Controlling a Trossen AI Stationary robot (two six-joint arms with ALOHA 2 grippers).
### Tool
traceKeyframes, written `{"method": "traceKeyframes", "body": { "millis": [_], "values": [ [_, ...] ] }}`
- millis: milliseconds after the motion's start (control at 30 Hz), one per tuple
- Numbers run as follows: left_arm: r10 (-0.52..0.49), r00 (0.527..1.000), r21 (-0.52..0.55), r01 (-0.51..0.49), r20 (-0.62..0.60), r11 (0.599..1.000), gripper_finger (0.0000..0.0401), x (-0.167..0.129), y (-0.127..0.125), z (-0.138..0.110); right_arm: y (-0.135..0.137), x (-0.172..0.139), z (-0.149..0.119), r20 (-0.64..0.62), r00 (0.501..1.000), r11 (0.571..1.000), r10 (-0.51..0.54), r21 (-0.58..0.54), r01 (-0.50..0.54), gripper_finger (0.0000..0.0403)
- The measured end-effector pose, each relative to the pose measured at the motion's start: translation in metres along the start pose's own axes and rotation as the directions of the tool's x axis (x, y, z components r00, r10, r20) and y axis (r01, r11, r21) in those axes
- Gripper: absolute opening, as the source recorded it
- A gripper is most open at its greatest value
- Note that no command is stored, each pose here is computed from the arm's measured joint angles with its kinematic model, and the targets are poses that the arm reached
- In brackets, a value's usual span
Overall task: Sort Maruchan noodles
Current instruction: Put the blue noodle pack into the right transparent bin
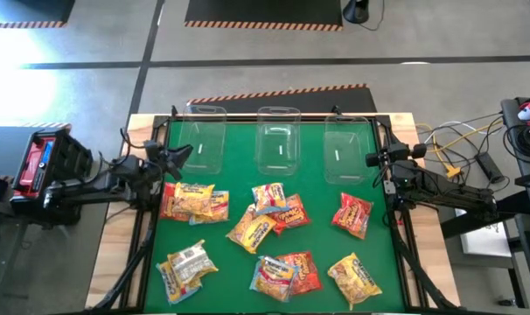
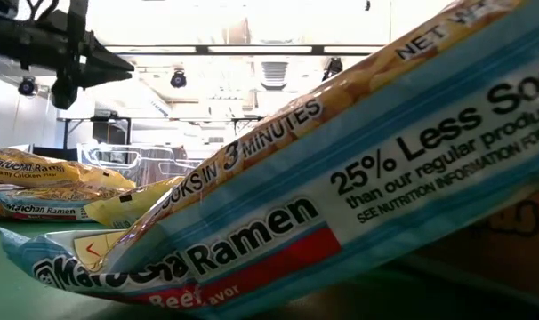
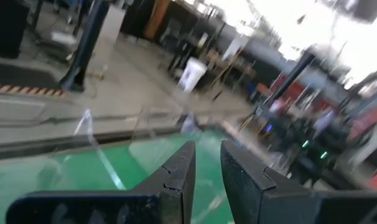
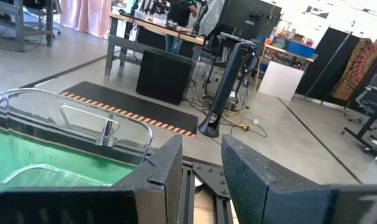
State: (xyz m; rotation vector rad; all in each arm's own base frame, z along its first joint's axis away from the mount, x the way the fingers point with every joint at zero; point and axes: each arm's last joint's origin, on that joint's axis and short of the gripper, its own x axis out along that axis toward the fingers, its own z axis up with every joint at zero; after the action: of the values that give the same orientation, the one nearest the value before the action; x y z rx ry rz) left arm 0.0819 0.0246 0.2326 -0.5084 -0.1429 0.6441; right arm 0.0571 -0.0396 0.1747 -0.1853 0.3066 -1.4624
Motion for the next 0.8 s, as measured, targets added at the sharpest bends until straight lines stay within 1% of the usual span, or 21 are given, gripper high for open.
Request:
{"method": "traceKeyframes", "body": {
  "millis": [167, 233, 367, 500, 633, 800],
  "values": [
    [0.062, 0.987, 0.013, -0.06, -0.147, 0.998, 0.0059, -0.006, -0.006, 0.016, 0.0, 0.0, 0.0, 0.0, 1.0, 1.0, 0.001, 0.0, -0.001, 0.0102],
    [0.088, 0.979, 0.017, -0.087, -0.185, 0.996, 0.0059, -0.01, -0.008, 0.023, 0.0, 0.0, 0.0, 0.0, 1.0, 1.0, 0.001, 0.0, -0.001, 0.0102],
    [0.077, 0.982, -0.048, -0.087, -0.171, 0.995, 0.0059, -0.014, -0.016, 0.042, 0.0, 0.0, 0.0, 0.0, 1.0, 1.0, 0.0, 0.0, 0.0, 0.0102],
    [0.08, 0.985, -0.062, -0.09, -0.152, 0.994, 0.0059, -0.012, -0.026, 0.057, 0.0, 0.0, 0.0, 0.0, 1.0, 1.0, 0.0, 0.0, 0.0, 0.0102],
    [0.143, 0.979, -0.045, -0.151, -0.146, 0.988, 0.0059, -0.003, -0.035, 0.064, 0.0, 0.0, 0.0, 0.0, 1.0, 1.0, 0.0, 0.0, 0.0, 0.0102],
    [0.216, 0.965, -0.003, -0.219, -0.146, 0.976, 0.0059, 0.01, -0.043, 0.066, 0.0, 0.0, 0.0, -0.001, 1.0, 1.0, 0.0, -0.008, 0.0, 0.0102]
  ]
}}
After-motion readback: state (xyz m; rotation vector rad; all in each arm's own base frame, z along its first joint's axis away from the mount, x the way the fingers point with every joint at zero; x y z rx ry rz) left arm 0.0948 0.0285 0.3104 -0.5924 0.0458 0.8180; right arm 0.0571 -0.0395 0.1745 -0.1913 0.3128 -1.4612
